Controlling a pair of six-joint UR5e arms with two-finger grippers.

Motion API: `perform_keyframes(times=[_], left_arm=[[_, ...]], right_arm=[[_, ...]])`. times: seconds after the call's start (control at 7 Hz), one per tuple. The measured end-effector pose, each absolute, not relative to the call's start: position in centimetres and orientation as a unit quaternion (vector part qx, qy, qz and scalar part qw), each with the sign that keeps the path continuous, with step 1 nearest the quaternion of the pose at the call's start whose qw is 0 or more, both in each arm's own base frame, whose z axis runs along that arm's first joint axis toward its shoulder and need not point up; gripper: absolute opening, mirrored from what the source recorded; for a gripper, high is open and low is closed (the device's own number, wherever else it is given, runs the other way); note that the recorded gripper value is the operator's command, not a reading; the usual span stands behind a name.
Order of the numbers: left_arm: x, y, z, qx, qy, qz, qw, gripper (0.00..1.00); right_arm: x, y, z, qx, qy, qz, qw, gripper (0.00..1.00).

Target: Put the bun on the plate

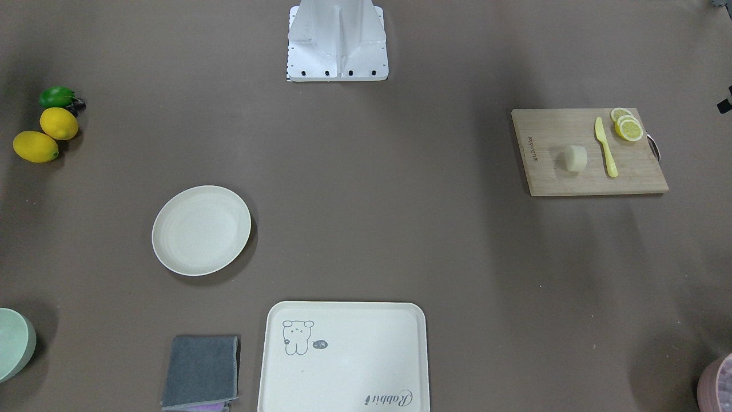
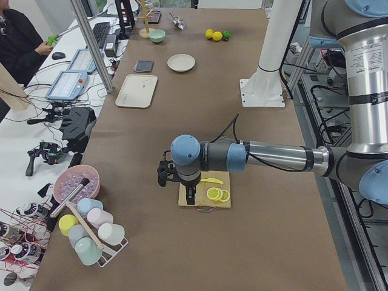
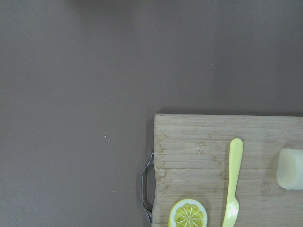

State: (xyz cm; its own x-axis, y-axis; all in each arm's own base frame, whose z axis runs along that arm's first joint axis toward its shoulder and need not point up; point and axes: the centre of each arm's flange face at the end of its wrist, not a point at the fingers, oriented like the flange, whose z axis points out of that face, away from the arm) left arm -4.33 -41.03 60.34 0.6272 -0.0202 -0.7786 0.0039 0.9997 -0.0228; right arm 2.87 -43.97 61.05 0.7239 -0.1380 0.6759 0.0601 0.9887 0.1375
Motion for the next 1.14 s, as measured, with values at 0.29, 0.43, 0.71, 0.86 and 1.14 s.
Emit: perform_keyframes(times=[0.29, 0.43, 0.71, 0.86, 1.14], left_arm=[[-5.5, -41.0, 58.6, 0.014, 0.432, -0.011, 0.902, 0.98], [-6.7, -40.9, 58.0, 0.03, 0.431, -0.02, 0.902, 0.98], [-9.3, -39.8, 57.7, 0.058, 0.433, -0.043, 0.899, 0.98], [-9.6, -39.3, 57.8, 0.065, 0.436, -0.046, 0.896, 0.98], [-9.3, -37.8, 58.4, 0.095, 0.443, -0.028, 0.891, 0.98]], right_arm=[[2.9, -43.9, 60.9, 0.054, -0.368, -0.053, 0.927, 1.0], [2.9, -44.0, 60.8, 0.055, -0.37, -0.053, 0.926, 1.0], [2.4, -44.2, 59.7, 0.064, -0.384, -0.061, 0.919, 1.0], [1.9, -44.5, 59.1, 0.067, -0.389, -0.068, 0.916, 1.0], [-1.4, -45.8, 57.2, 0.068, -0.407, -0.097, 0.906, 1.0]])
